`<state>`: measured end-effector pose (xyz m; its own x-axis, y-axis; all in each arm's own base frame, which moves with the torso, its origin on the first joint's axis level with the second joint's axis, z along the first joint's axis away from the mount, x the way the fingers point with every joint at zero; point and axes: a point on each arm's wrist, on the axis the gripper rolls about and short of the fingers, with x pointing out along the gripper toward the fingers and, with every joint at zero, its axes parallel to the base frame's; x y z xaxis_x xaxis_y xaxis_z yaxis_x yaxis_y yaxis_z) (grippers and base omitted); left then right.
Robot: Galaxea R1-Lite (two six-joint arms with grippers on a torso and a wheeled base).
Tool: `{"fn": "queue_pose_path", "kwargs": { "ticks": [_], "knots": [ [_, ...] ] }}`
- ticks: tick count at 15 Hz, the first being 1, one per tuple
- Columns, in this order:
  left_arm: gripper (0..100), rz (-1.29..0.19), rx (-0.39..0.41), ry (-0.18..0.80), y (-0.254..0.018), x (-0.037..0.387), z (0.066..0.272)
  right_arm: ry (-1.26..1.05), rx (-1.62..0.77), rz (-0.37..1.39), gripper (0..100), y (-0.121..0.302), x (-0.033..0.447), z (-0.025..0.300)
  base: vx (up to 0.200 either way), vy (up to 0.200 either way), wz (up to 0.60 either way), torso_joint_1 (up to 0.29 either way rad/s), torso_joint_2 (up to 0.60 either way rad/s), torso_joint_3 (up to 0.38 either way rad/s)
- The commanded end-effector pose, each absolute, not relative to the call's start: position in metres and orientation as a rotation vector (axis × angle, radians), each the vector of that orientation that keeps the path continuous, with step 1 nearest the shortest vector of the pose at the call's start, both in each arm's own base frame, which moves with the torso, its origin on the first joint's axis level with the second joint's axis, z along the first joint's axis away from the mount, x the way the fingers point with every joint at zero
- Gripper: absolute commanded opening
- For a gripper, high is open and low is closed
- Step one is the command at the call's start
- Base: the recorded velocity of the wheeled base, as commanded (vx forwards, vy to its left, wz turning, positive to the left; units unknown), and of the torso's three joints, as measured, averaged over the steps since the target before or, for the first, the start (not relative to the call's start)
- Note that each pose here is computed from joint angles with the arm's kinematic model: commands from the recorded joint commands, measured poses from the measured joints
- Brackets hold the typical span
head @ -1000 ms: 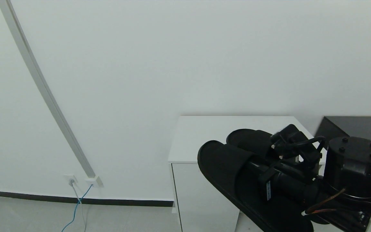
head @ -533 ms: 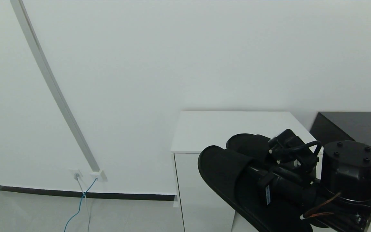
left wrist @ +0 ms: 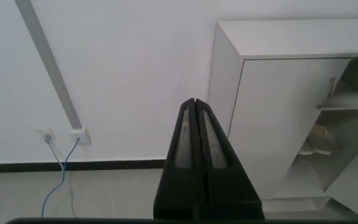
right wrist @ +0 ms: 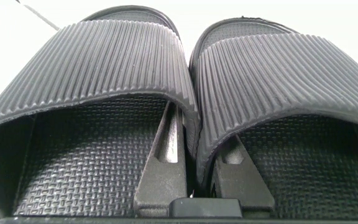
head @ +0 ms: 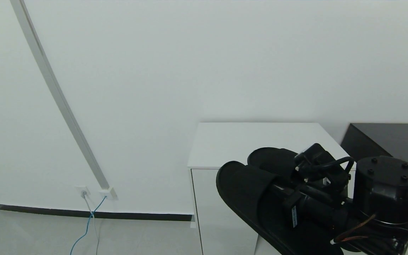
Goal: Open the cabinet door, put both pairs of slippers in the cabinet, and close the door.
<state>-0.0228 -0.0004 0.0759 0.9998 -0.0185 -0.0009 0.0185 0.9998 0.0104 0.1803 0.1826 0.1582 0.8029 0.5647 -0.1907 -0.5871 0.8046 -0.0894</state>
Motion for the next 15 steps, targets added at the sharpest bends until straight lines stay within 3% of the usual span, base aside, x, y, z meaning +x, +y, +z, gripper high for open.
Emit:
{"fn": "queue_pose_path", "kwargs": {
  "ticks": [1,14,15],
  "knots": [
    [0,-0.018,0.011,0.0,-0.0004,-0.0228,0.0759,0.164,-0.15,0.619,0,0.1832,0.1809,0.1565,0.0,-0.2,0.0,-0.002,0.0,0.002],
    [0,-0.018,0.011,0.001,-0.0004,-0.0228,0.0758,0.18,-0.16,0.62,0,0.1829,0.1801,0.1521,0.0,-0.2,0.0,0.002,0.0,0.003],
    [0,-0.02,0.011,0.0,-0.0004,-0.0228,0.0759,0.182,-0.16,0.62,0,0.183,0.1802,0.1515,0.0,0.0,0.0,0.0,0.0,0.0]
  ]
}}
